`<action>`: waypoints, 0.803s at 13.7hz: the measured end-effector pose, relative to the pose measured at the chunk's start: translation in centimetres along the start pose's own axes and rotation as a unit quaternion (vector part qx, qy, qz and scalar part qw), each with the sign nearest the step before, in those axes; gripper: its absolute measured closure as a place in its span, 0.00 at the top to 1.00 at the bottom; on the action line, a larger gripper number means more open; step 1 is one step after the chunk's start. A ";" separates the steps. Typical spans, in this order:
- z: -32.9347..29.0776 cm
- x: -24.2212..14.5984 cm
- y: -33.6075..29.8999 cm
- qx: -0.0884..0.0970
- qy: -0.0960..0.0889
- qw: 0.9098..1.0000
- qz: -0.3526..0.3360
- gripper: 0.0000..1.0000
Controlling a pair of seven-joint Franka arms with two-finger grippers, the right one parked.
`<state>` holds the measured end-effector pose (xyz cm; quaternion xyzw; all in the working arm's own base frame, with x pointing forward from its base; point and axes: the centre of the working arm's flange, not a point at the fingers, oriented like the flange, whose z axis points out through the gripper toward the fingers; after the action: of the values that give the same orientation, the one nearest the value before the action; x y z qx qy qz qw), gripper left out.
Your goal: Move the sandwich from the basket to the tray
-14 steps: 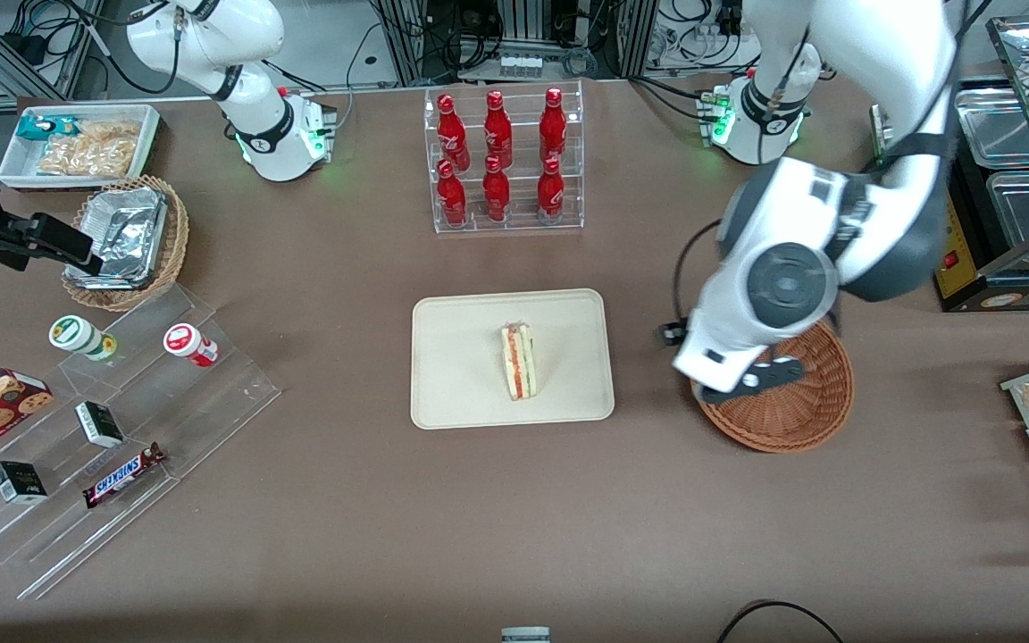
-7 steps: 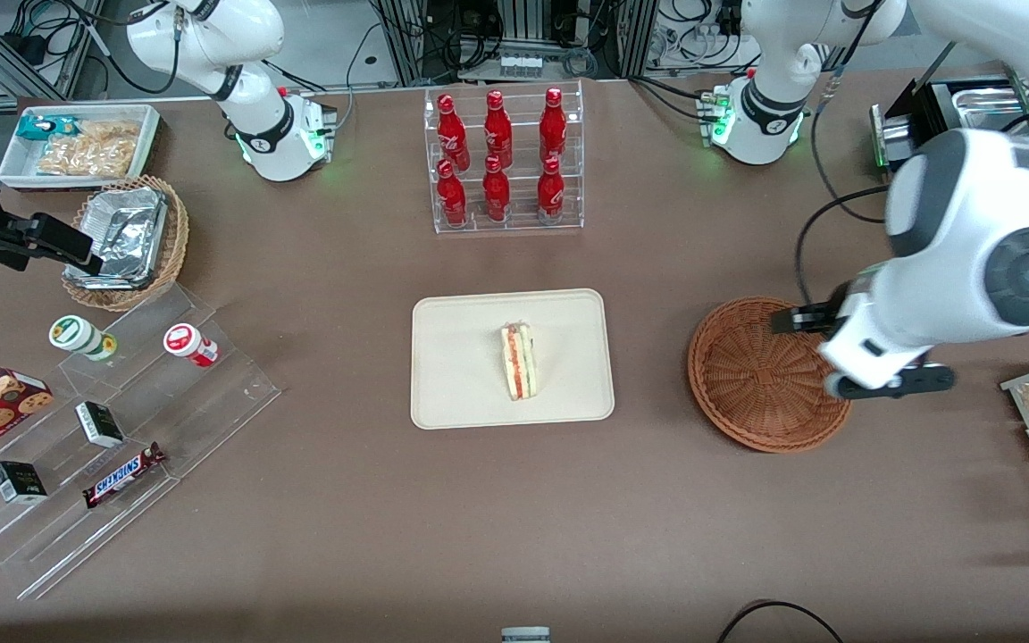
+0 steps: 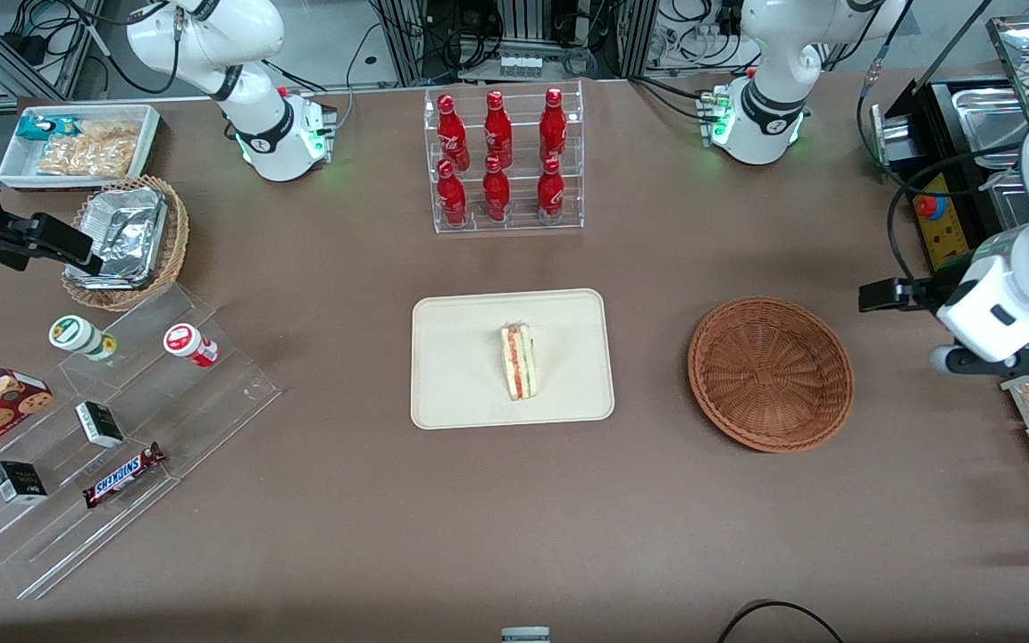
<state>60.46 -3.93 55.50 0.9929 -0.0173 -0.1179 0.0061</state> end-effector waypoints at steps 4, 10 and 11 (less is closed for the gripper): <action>-0.7 -0.5 0.1 0.001 0.006 1.000 0.001 1.00; -2.3 -1.6 -0.6 0.002 0.021 1.000 -0.005 1.00; -3.1 -2.3 -0.7 0.003 0.028 1.000 -0.005 1.00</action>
<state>59.01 -3.17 59.02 0.9959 -0.0122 -0.0897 0.0034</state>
